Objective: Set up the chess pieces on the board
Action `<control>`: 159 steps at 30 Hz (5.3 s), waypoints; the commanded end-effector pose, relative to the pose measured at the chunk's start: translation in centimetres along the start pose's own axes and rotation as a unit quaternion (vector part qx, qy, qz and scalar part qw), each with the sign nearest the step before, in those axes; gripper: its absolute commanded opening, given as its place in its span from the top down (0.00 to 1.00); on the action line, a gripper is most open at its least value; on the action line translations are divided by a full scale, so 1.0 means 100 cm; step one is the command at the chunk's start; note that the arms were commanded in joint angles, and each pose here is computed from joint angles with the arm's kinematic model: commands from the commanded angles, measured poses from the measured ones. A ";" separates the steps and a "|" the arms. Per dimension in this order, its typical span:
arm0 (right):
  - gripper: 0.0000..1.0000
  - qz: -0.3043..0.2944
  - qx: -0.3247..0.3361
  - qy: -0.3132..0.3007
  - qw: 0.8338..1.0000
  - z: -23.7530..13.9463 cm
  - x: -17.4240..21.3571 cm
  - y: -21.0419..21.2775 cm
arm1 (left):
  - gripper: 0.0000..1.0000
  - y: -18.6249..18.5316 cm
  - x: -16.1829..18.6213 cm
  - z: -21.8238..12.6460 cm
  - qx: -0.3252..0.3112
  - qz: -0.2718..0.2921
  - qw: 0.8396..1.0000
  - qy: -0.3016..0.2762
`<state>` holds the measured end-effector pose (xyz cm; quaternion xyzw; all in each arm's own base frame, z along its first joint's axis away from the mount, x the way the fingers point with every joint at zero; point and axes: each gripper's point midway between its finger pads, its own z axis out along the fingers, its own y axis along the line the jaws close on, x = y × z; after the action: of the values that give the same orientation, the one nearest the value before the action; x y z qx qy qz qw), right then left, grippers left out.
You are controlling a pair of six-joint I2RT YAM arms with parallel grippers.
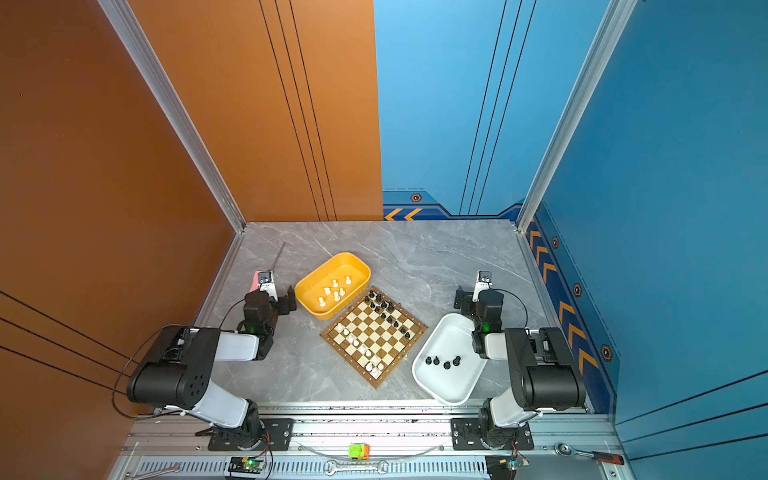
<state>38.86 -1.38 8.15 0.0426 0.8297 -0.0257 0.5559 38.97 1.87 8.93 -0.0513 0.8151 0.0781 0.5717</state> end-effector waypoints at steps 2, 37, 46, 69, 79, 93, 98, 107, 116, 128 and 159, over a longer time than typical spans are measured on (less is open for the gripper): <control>0.00 0.005 0.006 -0.011 1.000 0.002 -0.010 0.000 | 0.02 -0.002 -0.002 0.004 0.009 0.007 1.000 0.002; 0.15 0.062 0.098 0.169 0.979 -0.103 -0.092 -0.005 | 0.02 -0.063 -0.105 -0.062 0.091 0.002 0.993 0.080; 0.29 0.091 0.098 0.299 0.945 -0.161 -0.021 0.031 | 0.02 -0.146 -0.139 -0.140 0.233 0.014 0.972 0.017; 0.44 0.186 0.131 0.375 0.899 -0.210 0.053 0.038 | 0.02 -0.253 -0.138 -0.189 0.385 0.111 0.916 0.021; 0.54 0.205 0.117 0.398 0.886 -0.206 0.079 0.048 | 0.02 -0.258 -0.135 -0.195 0.386 0.125 0.914 0.025; 0.59 0.245 0.082 0.433 0.863 -0.197 0.097 0.061 | 0.02 -0.255 -0.130 -0.203 0.374 0.132 0.917 0.028; 0.62 0.249 0.079 0.443 0.858 -0.197 0.100 0.059 | 0.02 -0.255 -0.127 -0.203 0.369 0.135 0.919 0.031; 0.66 0.249 0.075 0.454 0.852 -0.193 0.104 0.060 | 0.02 -0.256 -0.122 -0.201 0.366 0.138 0.920 0.037; 0.71 0.236 0.080 0.474 0.845 -0.189 0.109 0.060 | 0.02 -0.257 -0.122 -0.200 0.363 0.141 0.920 0.036; 0.79 0.234 0.083 0.477 0.843 -0.187 0.109 0.059 | 0.02 -0.257 -0.117 -0.198 0.361 0.152 0.919 0.040; 0.86 0.197 0.072 0.461 0.862 -0.183 0.057 0.062 | 0.02 -0.233 -0.111 -0.192 0.329 0.150 0.932 0.031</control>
<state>20.19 7.43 8.25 0.2687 0.9562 0.0696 0.0925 28.98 -25.68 23.84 0.2675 0.8126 -0.1238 0.5028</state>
